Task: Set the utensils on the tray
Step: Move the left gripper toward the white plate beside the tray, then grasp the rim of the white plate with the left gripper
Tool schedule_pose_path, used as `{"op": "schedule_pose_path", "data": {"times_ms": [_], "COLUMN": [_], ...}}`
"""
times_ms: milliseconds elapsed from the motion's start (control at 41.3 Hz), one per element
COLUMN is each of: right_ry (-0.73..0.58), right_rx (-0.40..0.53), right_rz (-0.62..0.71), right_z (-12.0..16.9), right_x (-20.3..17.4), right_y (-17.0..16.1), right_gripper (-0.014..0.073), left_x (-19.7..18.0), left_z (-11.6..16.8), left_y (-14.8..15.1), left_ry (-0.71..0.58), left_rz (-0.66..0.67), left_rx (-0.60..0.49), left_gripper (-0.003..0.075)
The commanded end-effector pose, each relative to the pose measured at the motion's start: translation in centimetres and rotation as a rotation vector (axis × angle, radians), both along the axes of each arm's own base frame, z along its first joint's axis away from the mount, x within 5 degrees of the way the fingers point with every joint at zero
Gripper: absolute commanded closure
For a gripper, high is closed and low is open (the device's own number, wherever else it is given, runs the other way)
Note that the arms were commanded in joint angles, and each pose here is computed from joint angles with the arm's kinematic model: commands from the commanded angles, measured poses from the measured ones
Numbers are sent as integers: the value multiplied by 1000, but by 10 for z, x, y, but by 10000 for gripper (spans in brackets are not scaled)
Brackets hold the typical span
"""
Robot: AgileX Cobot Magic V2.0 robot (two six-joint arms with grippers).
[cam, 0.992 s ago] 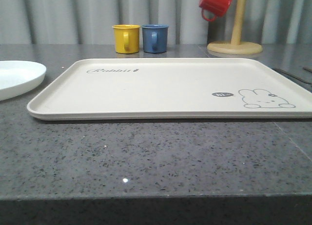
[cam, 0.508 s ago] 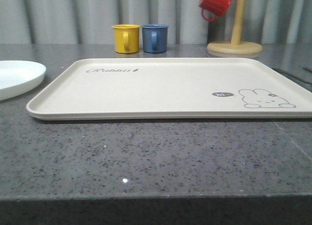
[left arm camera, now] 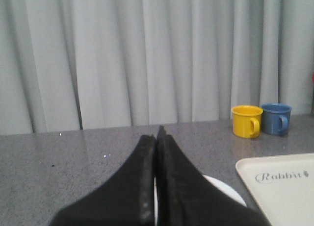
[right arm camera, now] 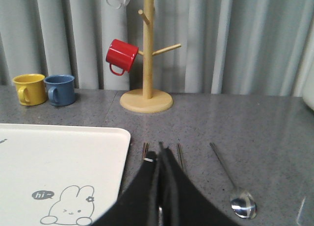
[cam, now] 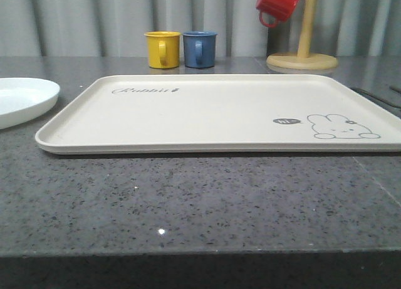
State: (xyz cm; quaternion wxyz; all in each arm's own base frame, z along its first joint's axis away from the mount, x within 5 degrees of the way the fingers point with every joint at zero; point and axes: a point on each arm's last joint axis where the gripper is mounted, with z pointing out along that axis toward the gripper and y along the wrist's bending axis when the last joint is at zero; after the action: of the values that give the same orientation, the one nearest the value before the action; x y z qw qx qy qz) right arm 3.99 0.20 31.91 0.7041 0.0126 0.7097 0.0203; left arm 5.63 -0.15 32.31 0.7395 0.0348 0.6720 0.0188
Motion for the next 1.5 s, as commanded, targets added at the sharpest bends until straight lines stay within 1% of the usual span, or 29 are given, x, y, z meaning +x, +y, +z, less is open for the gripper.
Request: {"op": "schedule_pose_path", "data": {"times_ms": [0, 121, 290, 314, 363, 435, 484, 508, 532, 556, 580, 629, 677, 701, 750, 992, 1137, 1234, 1282, 1403, 1475], "right_ry": [-13, 26, 7, 7, 8, 12, 12, 12, 12, 12, 12, 12, 12, 12, 12, 12, 12, 12, 12, 12, 12], "right_rx": [9, 11, 11, 11, 11, 11, 11, 11, 11, 11, 11, 11, 11, 11, 11, 11, 11, 11, 11, 11, 11], "right_rz": [0, -1, -4, -4, -4, -4, -4, -4, -4, -4, -4, -4, -4, -4, -4, -4, -4, -4, -4, -4, -4], "right_z": [25, 31, 33, 33, 33, 33, 33, 33, 33, 33, 33, 33, 33, 33, 33, 33, 33, 33, 33, 33, 33], "right_x": [10, 24, 28, 28, 28, 28, 28, 28, 28, 28, 28, 28, 28, 28, 28, 28, 28, 28, 28, 28, 28], "right_y": [0, 0, -1, -1, -1, -1, -1, -1, -1, -1, -1, -1, -1, -1, -1, -1, -1, -1, -1, -1, -1], "right_gripper": [707, 707, 706, 702, 676, 566, 468, 387, 337, 272, 224, 113, 39, 7, -26, -14, -14, -14, -14, -14, -14], "left_x": [15, 26, 28, 28, 28, 28, 28, 28, 28, 28, 28, 28, 28, 28, 28, 29, 43, 62, 74, 100, 117], "left_z": [19, 21, 22, 22, 22, 22, 22, 22, 22, 22, 22, 22, 22, 22, 22, 23, 26, 32, 34, 42, 43], "left_y": [0, 0, -1, -1, -1, -1, -1, -1, -1, -1, -1, -1, -1, -1, -1, -1, -1, -4, -8, -24, -38], "left_ry": [-11, 27, 17, 16, 16, 16, 18, 18, 18, 18, 16, 16, 16, 16, 16, 10, 32, 102, 165, 320, 441], "left_rz": [3, 3, 2, 2, 2, 2, 2, 2, 2, 2, 2, 2, 2, 2, 2, 0, -1, -21, -43, -138, -208], "left_rx": [9, 10, 10, 10, 10, 10, 10, 10, 10, 10, 10, 10, 10, 10, 10, -2, -3, -4, 16, 97, 145], "left_gripper": [739, 739, 737, 731, 694, 552, 432, 358, 286, 237, 179, 98, 68, 65, 69, 81, 102, 102, 102, 102, 102]}}
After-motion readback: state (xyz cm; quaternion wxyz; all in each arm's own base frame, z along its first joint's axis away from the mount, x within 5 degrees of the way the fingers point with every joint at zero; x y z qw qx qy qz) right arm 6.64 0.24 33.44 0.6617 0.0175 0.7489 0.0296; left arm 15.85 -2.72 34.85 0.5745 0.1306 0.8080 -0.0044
